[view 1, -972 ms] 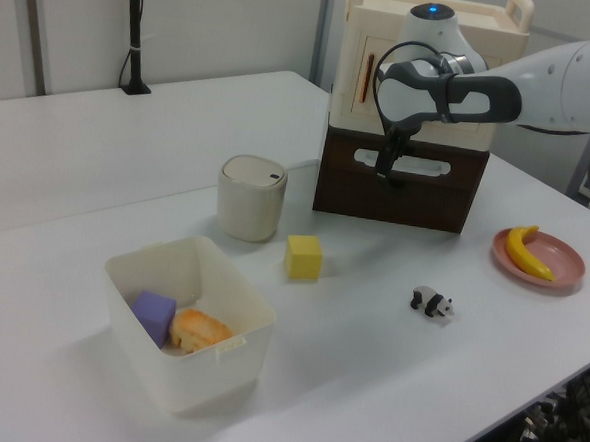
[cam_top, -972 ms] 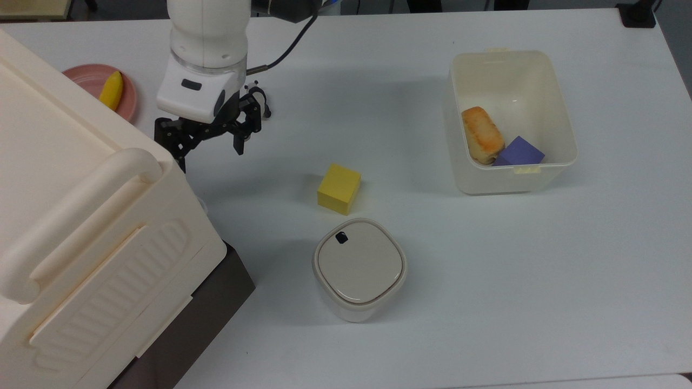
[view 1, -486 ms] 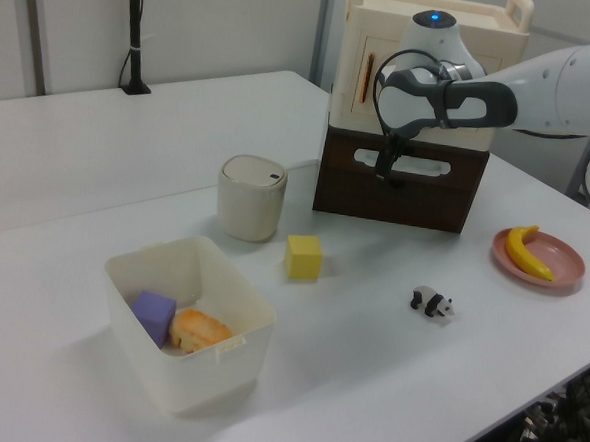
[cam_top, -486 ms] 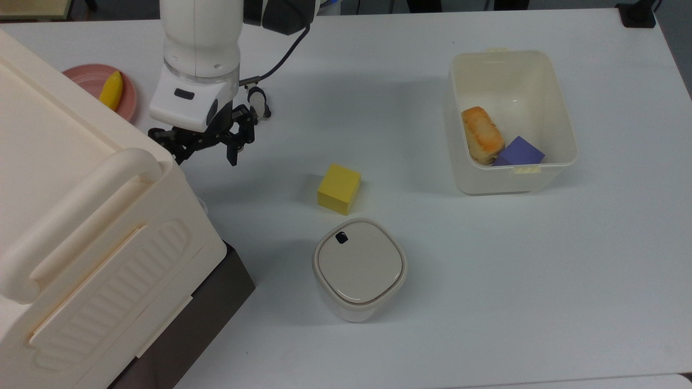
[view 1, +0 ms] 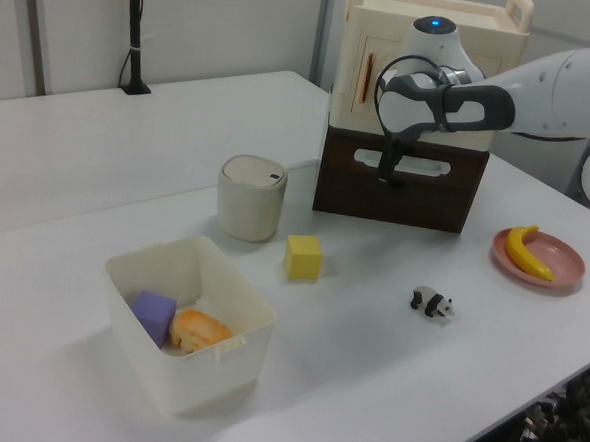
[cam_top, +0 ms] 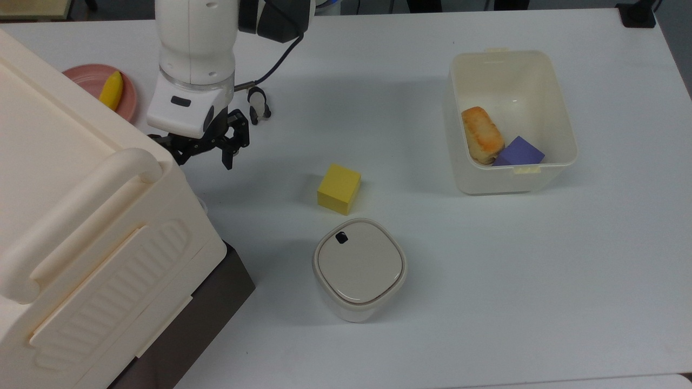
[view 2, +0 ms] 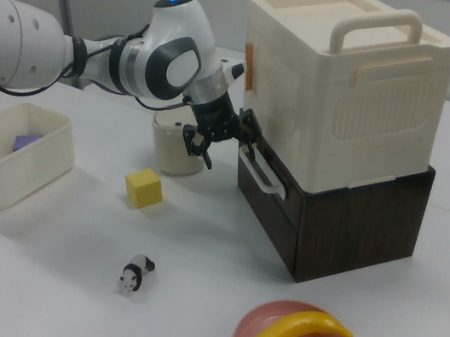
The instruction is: Slide the drawer open
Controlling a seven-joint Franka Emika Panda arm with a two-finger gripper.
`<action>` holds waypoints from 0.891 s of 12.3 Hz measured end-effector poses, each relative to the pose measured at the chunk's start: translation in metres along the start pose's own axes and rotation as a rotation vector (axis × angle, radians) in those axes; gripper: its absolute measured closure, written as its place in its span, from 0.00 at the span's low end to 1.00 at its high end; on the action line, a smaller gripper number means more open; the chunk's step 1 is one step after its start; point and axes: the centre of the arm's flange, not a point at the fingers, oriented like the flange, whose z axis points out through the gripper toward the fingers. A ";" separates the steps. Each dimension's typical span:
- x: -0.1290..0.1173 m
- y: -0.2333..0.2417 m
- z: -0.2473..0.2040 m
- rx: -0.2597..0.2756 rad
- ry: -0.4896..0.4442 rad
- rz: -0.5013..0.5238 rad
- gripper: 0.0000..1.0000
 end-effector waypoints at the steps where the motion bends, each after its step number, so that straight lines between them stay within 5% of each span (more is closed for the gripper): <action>1: 0.000 0.000 0.000 -0.003 0.003 0.000 0.00; 11: 0.002 0.000 0.007 -0.009 0.012 -0.012 0.00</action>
